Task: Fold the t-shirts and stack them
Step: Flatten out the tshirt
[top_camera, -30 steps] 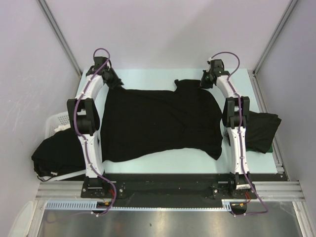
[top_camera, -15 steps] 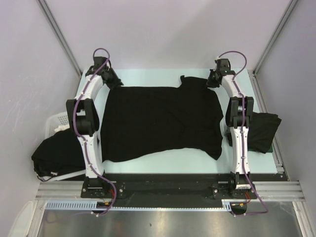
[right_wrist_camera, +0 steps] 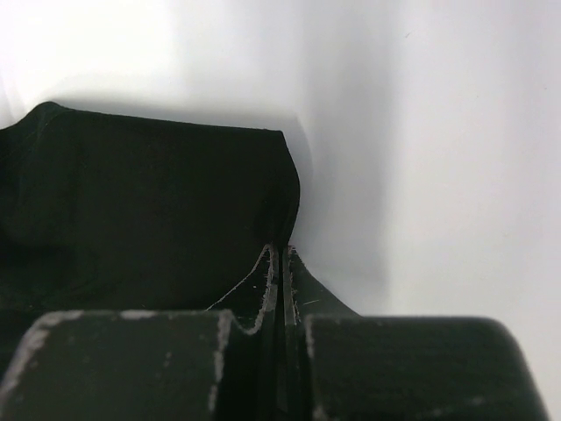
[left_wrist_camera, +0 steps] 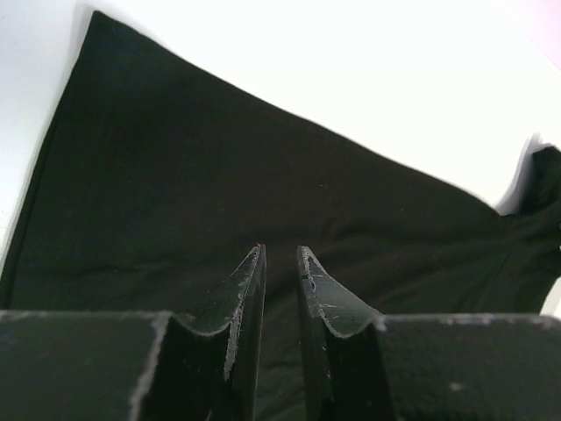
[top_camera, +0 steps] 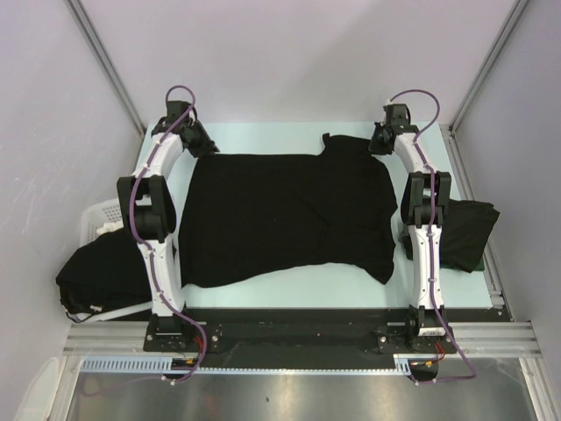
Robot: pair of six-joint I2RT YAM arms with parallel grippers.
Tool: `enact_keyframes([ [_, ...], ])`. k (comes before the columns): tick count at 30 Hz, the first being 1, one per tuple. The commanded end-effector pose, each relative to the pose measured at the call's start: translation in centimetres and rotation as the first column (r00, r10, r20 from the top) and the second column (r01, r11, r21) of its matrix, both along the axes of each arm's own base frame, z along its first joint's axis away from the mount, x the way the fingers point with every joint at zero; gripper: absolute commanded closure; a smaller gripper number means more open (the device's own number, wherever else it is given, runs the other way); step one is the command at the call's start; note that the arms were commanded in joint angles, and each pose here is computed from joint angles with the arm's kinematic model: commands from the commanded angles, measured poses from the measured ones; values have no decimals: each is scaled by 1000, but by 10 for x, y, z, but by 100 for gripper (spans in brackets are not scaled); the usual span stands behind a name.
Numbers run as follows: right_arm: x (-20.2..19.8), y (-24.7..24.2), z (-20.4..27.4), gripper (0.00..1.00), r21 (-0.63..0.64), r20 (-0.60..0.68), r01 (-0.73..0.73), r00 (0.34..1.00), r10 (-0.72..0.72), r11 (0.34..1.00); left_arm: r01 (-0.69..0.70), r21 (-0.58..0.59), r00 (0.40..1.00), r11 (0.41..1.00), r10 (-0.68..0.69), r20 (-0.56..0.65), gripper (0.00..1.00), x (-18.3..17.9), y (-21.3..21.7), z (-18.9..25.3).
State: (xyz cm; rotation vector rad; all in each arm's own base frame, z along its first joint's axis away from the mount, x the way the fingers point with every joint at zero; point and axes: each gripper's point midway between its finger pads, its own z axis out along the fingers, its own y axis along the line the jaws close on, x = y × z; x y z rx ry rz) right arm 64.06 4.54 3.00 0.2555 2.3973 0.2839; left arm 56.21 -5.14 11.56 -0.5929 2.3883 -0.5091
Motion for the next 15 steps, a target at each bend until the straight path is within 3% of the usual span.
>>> enact_keyframes([
  [1, 23, -18, 34, 100, -49, 117, 36, 993, -31, 998, 42, -2, 997, 999, -42, 59, 75, -5, -7, 33],
  [15, 66, -8, 60, 100, 7, 312, 38, 949, -38, 999, 65, 61, 997, 996, -67, 32, 75, -16, 0, 27],
])
